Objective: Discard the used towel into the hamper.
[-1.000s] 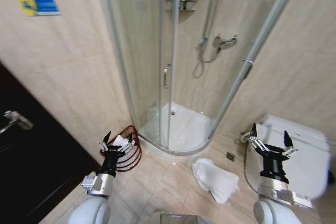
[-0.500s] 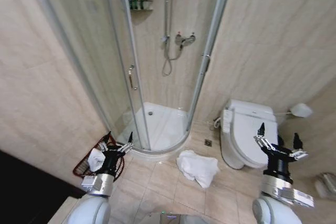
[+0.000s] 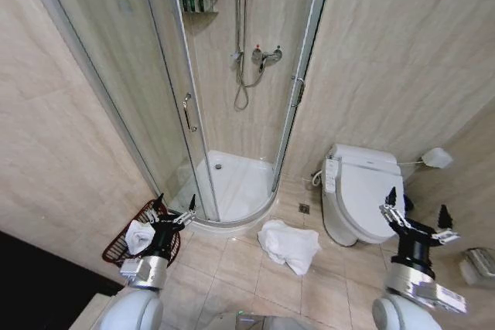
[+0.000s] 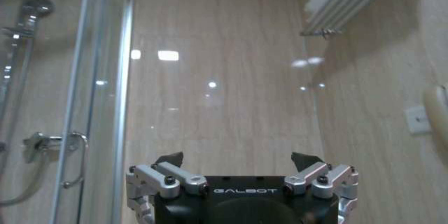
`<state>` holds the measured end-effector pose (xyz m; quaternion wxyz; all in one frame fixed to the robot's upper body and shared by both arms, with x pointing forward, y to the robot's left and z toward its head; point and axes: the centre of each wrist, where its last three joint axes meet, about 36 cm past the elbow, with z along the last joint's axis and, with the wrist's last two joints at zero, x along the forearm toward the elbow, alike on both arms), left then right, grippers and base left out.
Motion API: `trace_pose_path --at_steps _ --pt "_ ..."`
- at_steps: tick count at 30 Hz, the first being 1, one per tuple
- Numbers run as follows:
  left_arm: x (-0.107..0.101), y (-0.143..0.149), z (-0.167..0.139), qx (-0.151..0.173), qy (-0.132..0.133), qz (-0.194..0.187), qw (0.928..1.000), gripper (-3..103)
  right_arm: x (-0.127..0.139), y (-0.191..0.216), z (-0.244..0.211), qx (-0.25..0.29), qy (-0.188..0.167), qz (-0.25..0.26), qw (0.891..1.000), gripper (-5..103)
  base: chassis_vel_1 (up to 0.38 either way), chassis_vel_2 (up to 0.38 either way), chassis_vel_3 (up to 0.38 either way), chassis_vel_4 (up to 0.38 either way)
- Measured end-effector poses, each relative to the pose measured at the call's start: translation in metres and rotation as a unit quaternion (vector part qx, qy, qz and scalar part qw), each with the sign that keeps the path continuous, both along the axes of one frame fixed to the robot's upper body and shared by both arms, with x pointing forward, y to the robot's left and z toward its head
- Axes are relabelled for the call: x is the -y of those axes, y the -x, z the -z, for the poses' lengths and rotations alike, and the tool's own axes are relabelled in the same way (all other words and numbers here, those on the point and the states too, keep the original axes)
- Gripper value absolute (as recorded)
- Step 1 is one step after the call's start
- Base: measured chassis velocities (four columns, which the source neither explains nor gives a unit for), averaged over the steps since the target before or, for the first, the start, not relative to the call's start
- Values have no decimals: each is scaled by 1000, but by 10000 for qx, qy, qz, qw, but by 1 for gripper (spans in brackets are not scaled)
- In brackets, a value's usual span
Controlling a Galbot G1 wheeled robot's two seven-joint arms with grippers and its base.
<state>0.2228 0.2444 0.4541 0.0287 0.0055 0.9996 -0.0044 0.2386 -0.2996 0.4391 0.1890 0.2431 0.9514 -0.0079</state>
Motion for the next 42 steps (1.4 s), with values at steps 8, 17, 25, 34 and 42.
trace_pose_path --at_steps 8,17,25,34,42 --pt "0 0 0 0 0 0 10000 100 2 -4 5 215 -260 135 9993 100 0 0 0 0" --pt "0 0 0 0 0 0 10000 100 7 -10 8 293 -210 279 9990 100 0 0 0 0" --pt "0 0 0 0 0 0 10000 100 8 -12 9 344 -146 330 9988 100 0 0 0 0" --pt "0 0 0 -1 0 0 10000 100 35 18 60 -245 284 65 9993 100 0 0 0 0" --pt "0 0 0 0 0 0 10000 100 39 41 76 -407 199 79 9989 100 0 0 0 0"
